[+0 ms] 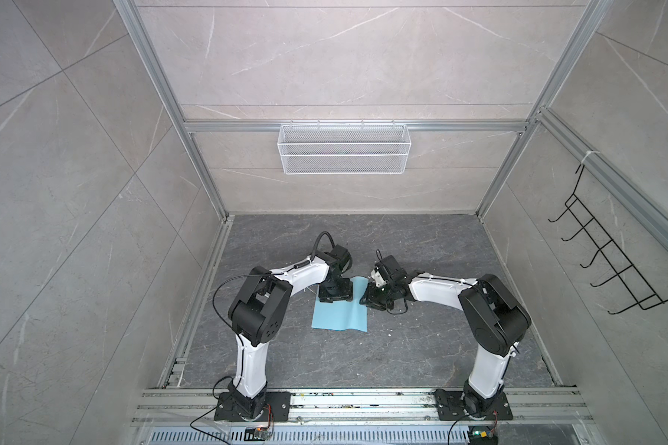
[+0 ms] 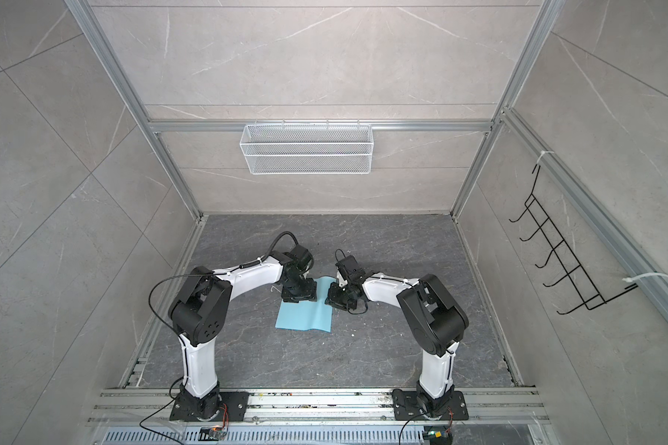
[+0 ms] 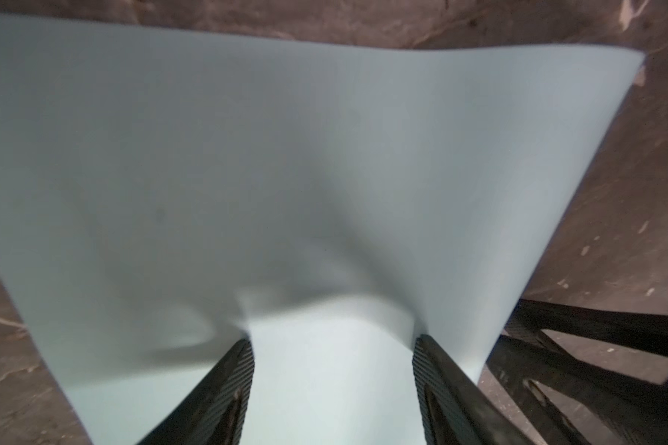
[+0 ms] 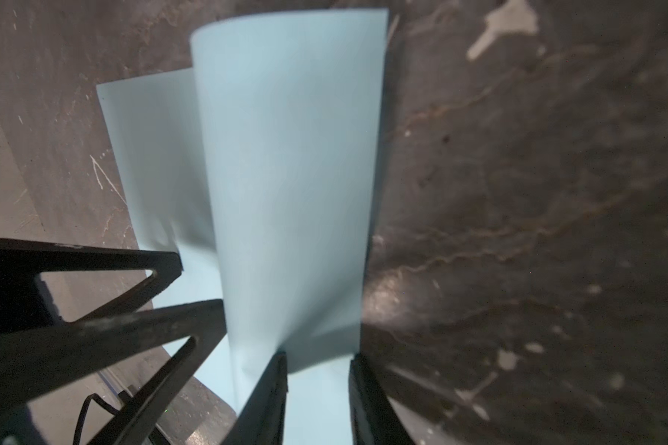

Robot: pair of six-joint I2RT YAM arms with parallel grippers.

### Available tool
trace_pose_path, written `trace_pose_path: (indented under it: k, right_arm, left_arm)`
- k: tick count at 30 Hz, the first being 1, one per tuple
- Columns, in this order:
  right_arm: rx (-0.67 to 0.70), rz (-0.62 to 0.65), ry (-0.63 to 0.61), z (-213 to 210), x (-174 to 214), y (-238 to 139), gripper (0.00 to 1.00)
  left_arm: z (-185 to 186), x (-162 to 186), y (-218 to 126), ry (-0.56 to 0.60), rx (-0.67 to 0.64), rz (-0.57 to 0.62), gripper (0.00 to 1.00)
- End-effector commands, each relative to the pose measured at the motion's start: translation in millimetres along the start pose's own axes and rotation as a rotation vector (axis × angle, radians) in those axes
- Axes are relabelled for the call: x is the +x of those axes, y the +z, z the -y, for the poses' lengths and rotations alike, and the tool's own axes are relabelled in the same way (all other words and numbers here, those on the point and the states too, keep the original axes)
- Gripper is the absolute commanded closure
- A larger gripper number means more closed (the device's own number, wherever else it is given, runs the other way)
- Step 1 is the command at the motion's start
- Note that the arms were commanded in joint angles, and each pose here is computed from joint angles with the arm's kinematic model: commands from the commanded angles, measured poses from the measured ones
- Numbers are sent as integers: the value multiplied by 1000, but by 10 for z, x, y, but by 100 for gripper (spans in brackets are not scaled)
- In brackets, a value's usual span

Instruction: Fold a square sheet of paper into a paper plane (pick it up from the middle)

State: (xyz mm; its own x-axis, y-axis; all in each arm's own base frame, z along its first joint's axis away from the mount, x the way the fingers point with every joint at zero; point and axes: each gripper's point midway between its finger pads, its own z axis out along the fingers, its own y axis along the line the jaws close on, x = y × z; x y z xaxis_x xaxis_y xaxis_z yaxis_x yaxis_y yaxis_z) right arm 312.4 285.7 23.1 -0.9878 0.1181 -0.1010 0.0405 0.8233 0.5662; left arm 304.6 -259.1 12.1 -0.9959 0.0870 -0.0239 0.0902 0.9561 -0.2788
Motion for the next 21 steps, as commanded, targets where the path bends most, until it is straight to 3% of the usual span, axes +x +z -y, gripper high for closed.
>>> trace_pose_path:
  k: [1, 11, 21]
  right_arm:
    - [61, -43, 21, 178, 110, 160, 68]
    - [92, -44, 6, 230, 114, 151, 68]
    - [58, -82, -51, 27, 171, 242, 68]
  left_arm:
    - [-368, 520, 660, -91, 18, -223, 27]
    - [-404, 480, 576, -136, 209, -179, 9]
    - [-518, 495, 606, -152, 172, -187, 15]
